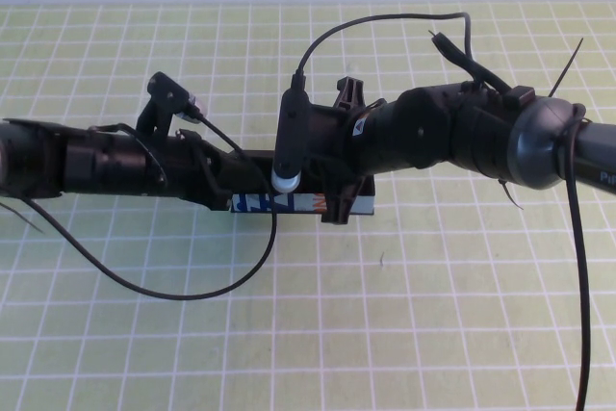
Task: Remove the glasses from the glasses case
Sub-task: Pick up the glasses from the glasses case
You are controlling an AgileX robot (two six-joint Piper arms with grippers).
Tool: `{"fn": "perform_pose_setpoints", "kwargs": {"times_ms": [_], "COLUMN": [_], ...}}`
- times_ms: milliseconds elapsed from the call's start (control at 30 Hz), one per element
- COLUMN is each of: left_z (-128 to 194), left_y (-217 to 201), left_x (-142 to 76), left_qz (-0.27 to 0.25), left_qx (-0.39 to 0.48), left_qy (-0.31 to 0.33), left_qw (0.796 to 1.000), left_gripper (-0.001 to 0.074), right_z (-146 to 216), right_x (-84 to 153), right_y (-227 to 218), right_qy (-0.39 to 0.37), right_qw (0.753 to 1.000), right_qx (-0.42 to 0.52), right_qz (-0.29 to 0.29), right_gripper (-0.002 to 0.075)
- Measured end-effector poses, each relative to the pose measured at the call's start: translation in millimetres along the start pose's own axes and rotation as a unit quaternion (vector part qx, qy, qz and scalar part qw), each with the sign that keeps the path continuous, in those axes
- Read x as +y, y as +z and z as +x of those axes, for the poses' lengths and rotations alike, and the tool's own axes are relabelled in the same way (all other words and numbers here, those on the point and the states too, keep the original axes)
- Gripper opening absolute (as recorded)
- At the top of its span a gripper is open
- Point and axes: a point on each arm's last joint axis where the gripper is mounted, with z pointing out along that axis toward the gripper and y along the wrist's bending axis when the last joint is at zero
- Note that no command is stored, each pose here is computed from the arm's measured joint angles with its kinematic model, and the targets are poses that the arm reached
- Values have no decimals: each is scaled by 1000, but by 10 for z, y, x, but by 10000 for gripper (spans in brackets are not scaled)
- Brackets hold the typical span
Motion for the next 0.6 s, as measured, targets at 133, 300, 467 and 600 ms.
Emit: {"fn": "perform_pose_setpoints", "kwargs": {"times_ms": [133, 300, 467, 600], "left_z": [89, 138, 153, 162], "left_y": [72, 122, 155, 167], "left_x": [63, 139, 191, 201], "left_qz": [-5, -26, -40, -41], "left_qx": [-2, -12, -31, -36], "left_qy": [1, -7, -11, -12], "left_qw": [1000, 1000, 999, 998], "left_gripper": [-4, -4, -4, -4], "right_z": [-3, -6, -9, -10], "right_x": [1, 2, 2, 3], "right_y": [0, 0, 0, 0], "right_qy": [5, 11, 17, 20], "right_qw": [1000, 1000, 1000, 1000], "right_qx": [-1, -3, -5, -6], "right_qz": [-1, -1, -1, -2], "right_gripper": [1, 1, 1, 1]}}
